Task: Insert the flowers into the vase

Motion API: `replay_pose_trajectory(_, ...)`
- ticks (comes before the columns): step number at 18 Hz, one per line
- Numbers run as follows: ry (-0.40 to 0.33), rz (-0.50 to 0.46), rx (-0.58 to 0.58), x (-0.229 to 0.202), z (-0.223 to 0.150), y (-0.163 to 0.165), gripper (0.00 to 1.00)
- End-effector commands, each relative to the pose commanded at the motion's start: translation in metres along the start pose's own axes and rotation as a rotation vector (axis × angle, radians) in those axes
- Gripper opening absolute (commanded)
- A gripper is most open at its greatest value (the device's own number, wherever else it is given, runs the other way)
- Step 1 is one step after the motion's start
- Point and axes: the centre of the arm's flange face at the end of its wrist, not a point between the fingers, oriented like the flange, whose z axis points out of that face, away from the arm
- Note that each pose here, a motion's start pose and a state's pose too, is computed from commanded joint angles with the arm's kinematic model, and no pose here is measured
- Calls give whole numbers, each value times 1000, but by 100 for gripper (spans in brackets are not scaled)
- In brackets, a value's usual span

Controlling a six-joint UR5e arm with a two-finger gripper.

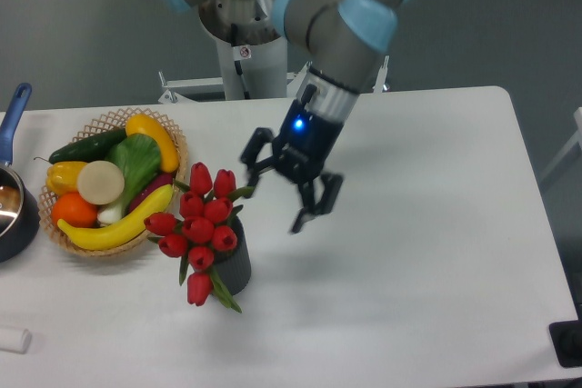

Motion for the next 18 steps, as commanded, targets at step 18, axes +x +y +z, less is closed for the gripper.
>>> replay_pose_trajectory(18, 123, 404, -333, -17, -128, 54, 100)
